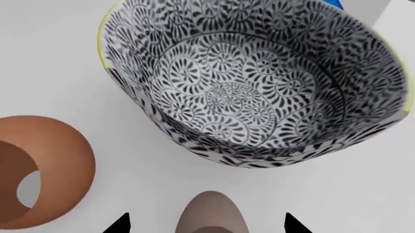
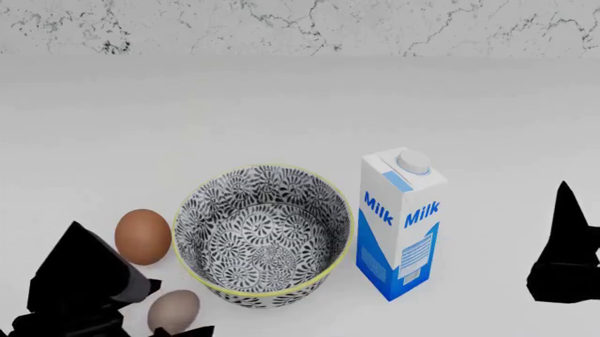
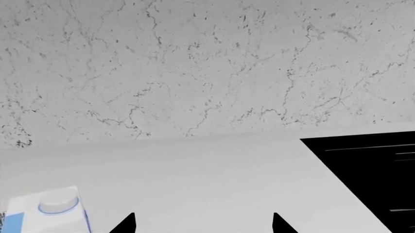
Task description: Place the eggs and milk next to the bowl.
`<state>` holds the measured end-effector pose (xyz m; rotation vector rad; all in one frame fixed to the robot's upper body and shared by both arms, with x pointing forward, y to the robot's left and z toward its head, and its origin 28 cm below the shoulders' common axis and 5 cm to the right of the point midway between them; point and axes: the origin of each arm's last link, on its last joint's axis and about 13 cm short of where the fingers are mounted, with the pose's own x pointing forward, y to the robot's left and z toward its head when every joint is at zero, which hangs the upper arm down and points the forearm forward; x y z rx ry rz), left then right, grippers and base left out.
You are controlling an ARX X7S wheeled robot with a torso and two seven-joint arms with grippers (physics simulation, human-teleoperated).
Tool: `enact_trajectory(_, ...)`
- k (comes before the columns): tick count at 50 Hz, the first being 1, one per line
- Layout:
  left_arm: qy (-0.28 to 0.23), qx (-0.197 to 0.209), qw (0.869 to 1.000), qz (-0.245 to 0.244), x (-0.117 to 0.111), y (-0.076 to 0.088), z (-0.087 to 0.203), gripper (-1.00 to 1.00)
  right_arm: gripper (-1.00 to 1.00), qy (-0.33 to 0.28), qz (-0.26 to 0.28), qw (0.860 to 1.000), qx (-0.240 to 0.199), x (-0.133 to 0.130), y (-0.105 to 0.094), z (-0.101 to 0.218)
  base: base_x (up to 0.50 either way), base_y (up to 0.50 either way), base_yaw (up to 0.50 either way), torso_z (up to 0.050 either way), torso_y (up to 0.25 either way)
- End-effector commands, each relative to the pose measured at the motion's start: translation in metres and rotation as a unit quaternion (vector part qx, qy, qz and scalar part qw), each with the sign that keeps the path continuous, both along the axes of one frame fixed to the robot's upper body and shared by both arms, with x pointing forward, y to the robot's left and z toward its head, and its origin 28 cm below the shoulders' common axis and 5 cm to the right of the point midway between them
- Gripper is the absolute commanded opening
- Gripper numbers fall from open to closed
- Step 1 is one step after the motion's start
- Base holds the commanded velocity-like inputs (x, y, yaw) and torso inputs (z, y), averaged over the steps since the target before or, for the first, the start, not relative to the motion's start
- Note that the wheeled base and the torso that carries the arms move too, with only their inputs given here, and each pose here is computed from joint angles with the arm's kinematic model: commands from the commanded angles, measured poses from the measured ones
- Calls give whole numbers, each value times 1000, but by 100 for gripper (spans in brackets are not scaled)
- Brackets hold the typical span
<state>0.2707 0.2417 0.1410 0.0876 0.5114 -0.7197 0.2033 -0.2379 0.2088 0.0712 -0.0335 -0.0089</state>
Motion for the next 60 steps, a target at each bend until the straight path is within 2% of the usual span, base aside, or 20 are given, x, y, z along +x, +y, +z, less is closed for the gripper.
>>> enact_trajectory(1,-13,-15,1000,2,1,3,8,100,100,-13,-2,1000,6,0,-2,2,0,0,0,0,0)
enact_trajectory(16,-43,-14,999,10,-4,7,26,100,100,-12,-2,1000,6,0,-2,2,0,0,0,0,0)
enact_trajectory(31,-85,-29,996,18,-24,10,47,100,100,-12,-2,1000,5,1,-1,2,0,0,0,0,0)
enact_trajectory(47,-157,-65,980,98,-66,30,64,100,100,-19,-6,1000,7,2,0,4,0,0,0,0,0)
enact_trajectory(60,-207,-73,964,153,-82,42,80,100,100,-22,-10,1000,10,2,-2,4,0,0,0,0,0)
